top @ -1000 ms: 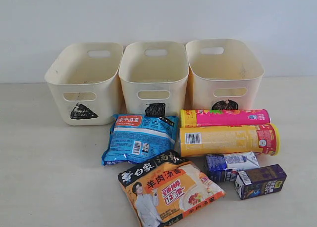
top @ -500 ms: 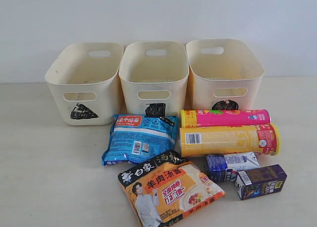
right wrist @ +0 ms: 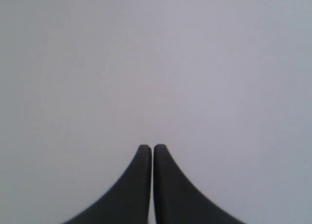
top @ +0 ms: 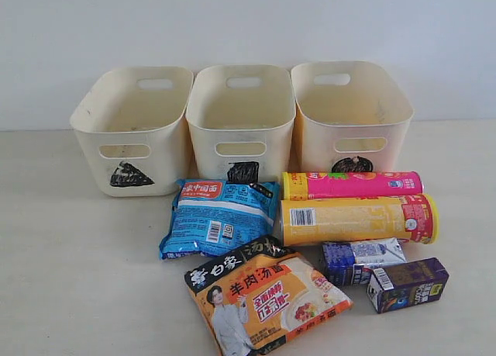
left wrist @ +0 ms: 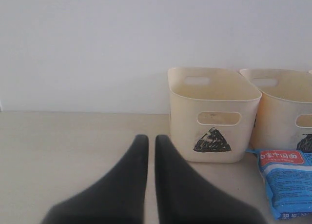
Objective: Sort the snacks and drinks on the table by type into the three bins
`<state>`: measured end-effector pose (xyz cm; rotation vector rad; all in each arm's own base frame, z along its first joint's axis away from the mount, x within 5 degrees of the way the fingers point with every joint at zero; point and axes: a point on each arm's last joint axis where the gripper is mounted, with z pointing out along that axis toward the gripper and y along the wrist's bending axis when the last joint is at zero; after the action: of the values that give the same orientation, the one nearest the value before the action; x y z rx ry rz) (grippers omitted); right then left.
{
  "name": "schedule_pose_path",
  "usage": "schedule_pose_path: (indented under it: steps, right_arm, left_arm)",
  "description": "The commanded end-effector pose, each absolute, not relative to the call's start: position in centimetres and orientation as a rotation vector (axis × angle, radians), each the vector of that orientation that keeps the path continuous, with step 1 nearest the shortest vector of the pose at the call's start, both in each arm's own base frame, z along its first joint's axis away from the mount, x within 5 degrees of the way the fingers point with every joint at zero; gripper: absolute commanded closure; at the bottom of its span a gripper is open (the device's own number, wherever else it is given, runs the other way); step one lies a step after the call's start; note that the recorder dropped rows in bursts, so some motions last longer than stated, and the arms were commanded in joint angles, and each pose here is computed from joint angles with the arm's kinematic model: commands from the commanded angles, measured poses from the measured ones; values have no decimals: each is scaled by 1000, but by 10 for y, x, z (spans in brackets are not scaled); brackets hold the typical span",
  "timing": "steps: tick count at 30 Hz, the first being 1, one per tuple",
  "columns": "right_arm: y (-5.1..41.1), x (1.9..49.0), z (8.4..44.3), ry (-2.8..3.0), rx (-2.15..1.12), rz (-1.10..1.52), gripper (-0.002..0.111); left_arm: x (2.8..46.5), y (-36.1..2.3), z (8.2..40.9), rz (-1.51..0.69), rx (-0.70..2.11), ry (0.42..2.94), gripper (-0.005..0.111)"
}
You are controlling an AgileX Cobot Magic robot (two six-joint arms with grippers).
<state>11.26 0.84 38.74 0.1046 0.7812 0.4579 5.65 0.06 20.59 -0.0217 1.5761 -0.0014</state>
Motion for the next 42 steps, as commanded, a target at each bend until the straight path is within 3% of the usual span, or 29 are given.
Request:
schedule_pose_path:
  steps: [1,9,16,21,28,37,42]
  right_arm:
    - [11,166,391,920,112,428,108]
    - [14,258,354,1611,35,175,108]
    - [4,291,342,2094,-142,-209,108]
    - [10,298,340,2333,-246,-324,108]
    - [32,292,334,2476,-661,-442,108]
    - [73,262,319,2517,-1323,-188,108]
    - [86,245,285,2457,-1644,-115,108]
  left_arm:
    - [56,1,206,-10,-35,1563,102]
    - [56,1,206,-10,-35,1563,102]
    - [56,1,206,-10,-35,1563,102]
    - [56,1,206,-10,-35,1563,102]
    - [56,1,206,-10,-35,1563,102]
    - [56,1,206,-10,-35,1563,102]
    - [56,1,206,-10,-35,1563,102]
